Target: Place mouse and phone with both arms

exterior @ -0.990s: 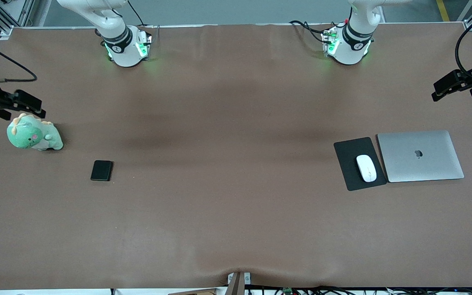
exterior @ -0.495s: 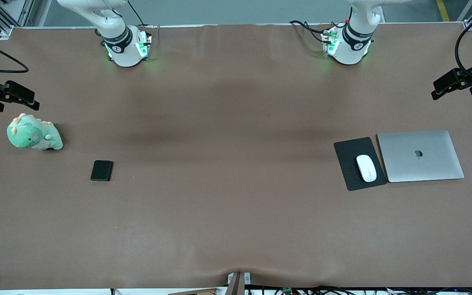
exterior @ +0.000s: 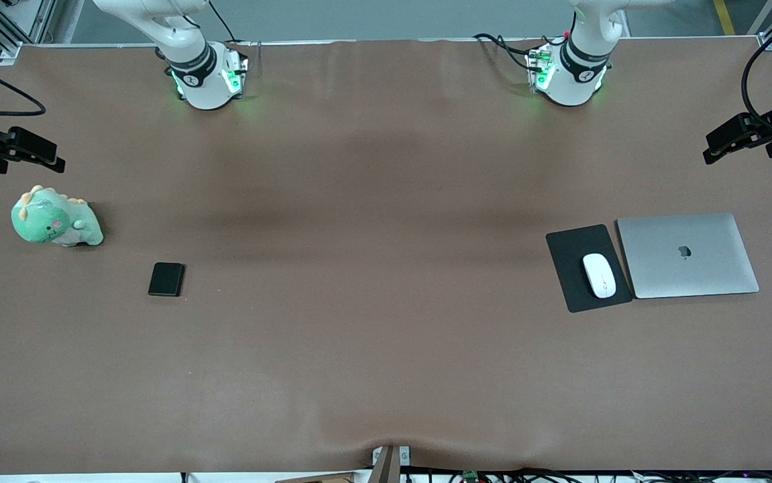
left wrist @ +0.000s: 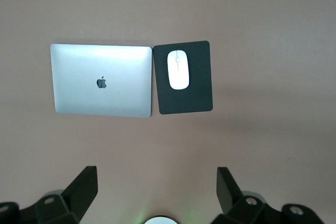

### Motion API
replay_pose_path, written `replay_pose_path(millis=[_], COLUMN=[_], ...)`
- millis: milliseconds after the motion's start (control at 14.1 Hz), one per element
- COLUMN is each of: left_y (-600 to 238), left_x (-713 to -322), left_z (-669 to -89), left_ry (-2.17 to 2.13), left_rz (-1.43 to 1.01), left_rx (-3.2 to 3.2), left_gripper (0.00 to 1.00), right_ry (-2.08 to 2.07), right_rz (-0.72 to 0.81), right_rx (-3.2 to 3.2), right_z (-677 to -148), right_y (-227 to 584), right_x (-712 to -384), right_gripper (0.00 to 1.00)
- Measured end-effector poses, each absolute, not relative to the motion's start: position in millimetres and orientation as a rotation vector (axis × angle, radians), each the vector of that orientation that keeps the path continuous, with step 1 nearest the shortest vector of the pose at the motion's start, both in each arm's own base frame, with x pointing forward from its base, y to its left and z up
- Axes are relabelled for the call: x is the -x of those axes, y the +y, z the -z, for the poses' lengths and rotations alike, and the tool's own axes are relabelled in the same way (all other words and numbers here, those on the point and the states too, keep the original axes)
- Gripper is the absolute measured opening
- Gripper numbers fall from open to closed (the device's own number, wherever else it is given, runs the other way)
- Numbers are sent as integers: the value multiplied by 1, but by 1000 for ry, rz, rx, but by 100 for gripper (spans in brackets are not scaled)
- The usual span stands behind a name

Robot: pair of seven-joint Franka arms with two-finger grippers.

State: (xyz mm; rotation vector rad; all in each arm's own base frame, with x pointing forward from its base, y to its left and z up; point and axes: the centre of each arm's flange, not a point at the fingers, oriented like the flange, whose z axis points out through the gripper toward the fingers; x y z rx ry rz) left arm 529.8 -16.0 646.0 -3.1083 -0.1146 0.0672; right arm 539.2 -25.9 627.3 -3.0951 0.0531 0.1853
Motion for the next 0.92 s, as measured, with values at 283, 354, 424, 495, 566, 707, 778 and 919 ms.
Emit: replay_pose_path(millis=[283,354,424,495,566,707,778,919], left_y=[-19,-19,-19,-19,-20,-22,-24,-26], left_x=[-528,-528,-528,-528,-528,-528,-527,-527], left_z=[-644,-644,-644,-644,-644,-644,-644,-644], left_ry=[-107,-106,-105,-105,-104,-98,-92,-84], left_rz=[-98,-101,-101,-102,-102,-103,-103,-103], left_rx=[3106,3106,3106,3106,3106,3106,3106,3106], left_gripper=[100,100,100,100,100,100,100,100], right_ry=[112,121,127,131,131,130,129,126], right_rz=[-197,-197,-198,-201,-205,-206,-204,-195], right_rx=[3094,3093,3092,3092,3092,3092,3092,3093], right_z=[-629,-629,-629,-629,-629,-629,-629,-632], right_y=[-32,-35,-37,-38,-38,-38,-38,-37], right_x=[-537,-537,-537,-537,-536,-536,-536,-537], right_gripper=[100,100,100,100,100,100,100,100])
